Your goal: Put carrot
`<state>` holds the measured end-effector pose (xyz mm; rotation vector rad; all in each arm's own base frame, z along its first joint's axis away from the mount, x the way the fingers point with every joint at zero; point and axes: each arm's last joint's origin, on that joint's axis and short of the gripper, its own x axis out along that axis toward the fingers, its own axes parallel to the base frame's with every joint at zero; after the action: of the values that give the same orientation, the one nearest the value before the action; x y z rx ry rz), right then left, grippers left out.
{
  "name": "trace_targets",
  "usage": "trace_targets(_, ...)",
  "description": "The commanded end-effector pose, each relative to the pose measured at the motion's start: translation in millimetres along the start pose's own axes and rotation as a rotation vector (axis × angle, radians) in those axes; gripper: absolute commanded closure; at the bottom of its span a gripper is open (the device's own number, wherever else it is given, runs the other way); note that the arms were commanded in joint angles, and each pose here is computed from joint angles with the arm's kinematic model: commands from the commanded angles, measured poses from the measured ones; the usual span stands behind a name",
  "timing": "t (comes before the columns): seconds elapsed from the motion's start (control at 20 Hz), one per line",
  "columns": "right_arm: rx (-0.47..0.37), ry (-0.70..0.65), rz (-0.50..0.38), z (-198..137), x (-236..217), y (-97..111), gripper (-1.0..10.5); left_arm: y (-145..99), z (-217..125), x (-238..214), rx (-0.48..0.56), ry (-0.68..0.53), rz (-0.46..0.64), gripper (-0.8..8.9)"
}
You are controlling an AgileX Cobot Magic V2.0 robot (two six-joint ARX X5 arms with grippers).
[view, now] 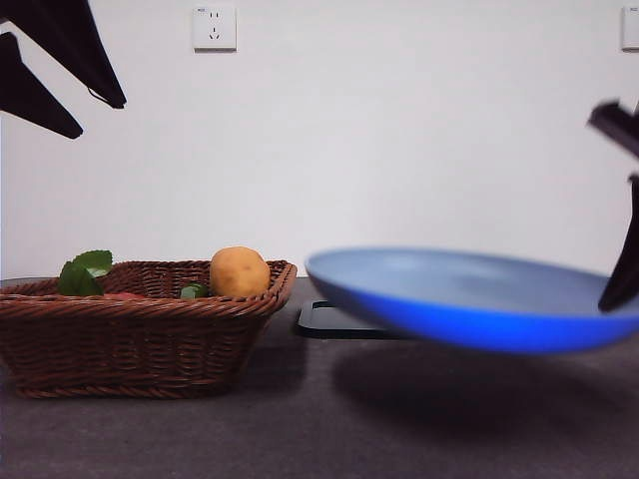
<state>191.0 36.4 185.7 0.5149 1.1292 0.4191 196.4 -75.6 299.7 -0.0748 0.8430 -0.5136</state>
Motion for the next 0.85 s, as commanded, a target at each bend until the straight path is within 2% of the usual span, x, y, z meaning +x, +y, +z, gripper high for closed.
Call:
trace_targets(0.05,-0.044,-0.077,0.033,2.1,-14.3,10.1,9.4,-3.0,14.0,12.9,0.011,0.054,0.108,5.39)
trace_targets(0.25,-0.087,-0.159,0.058,-1.9,-31.0,19.1,9.4,-3.0,26.5,57.4,0.024,0.220,0.217,5.39)
trace_targets(0.4,-0.100,-0.178,0.064,-3.0,-34.8,21.2,9.4,3.0,28.8,94.4,0.012,0.314,0.254,5.39)
trace_targets(0.55,-0.100,-0.179,0.065,-3.1,-35.1,21.3,9.4,11.0,26.6,123.5,0.027,0.382,0.362,5.39)
trace_targets(0.85,-0.101,-0.182,0.062,-2.9,-35.1,21.3,9.4,18.4,18.9,152.3,0.020,0.433,0.366,5.39)
